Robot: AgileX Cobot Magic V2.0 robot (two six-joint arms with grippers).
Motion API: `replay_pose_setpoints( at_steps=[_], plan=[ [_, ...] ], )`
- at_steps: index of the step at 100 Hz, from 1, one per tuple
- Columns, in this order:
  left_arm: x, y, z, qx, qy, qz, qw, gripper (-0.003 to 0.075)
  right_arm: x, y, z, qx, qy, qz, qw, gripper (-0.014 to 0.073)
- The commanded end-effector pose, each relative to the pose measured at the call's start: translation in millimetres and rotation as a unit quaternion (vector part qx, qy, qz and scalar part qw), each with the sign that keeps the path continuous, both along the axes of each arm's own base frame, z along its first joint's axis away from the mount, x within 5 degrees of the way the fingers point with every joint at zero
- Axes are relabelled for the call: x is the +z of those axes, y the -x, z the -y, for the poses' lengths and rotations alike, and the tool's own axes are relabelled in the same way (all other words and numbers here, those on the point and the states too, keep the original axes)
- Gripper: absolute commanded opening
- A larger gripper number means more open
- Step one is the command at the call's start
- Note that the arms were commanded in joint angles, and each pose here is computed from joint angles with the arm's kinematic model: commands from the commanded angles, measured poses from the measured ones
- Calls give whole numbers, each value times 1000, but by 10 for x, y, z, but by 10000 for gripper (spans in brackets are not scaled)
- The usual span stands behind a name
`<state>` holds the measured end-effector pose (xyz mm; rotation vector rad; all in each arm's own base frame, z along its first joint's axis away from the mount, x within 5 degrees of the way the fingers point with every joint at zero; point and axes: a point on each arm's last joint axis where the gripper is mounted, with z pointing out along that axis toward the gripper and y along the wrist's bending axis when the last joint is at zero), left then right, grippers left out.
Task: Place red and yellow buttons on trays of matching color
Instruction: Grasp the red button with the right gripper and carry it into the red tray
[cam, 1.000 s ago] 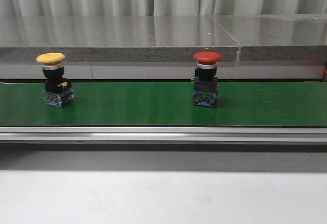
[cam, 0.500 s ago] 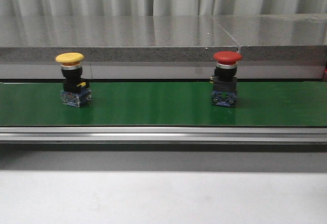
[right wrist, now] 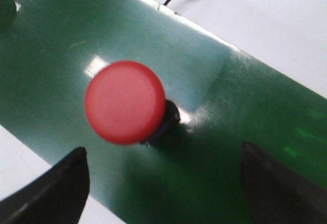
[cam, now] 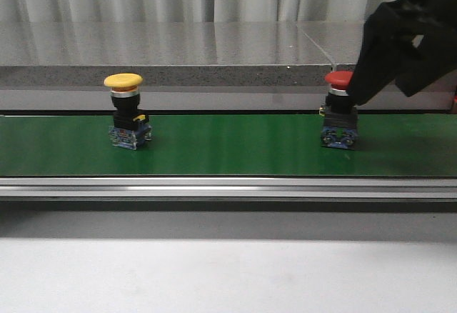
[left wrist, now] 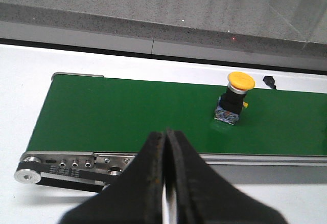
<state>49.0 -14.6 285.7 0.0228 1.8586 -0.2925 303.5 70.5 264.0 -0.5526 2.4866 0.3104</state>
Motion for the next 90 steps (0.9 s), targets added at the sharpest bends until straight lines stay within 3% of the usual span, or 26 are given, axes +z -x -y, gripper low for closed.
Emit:
replay_pose_setpoints(
  at_steps=[1,21,26,41,48,58,73,90],
  plan=[
    [145,-10,4,0,15,41,999,-19,162,-110,-63,-1,-11,49,999,591],
    [145,-10,4,0,15,41,999,-19,54,-252,-101,-4,-8,46,999,568],
    [145,-10,4,0,15,41,999,-19,50,-254,-100,-4,-7,46,999,502],
    [145,-10,4,0,15,41,999,-19,88,-247,-91,-2,-10,37,999,188],
    [145,-10,4,0,15,41,999,-19,167,-260,-39,-15,-22,19,999,106],
    [145,-10,4,0,15,41,999,-19,378,-312,140,-30,-27,8,999,93],
    [145,-10,4,0,15,41,999,-19,823,-426,618,-86,-22,51,995,93],
    [145,-10,4,0,15,41,999,-19,1173,-436,1385,-205,-20,117,971,93]
  ],
)
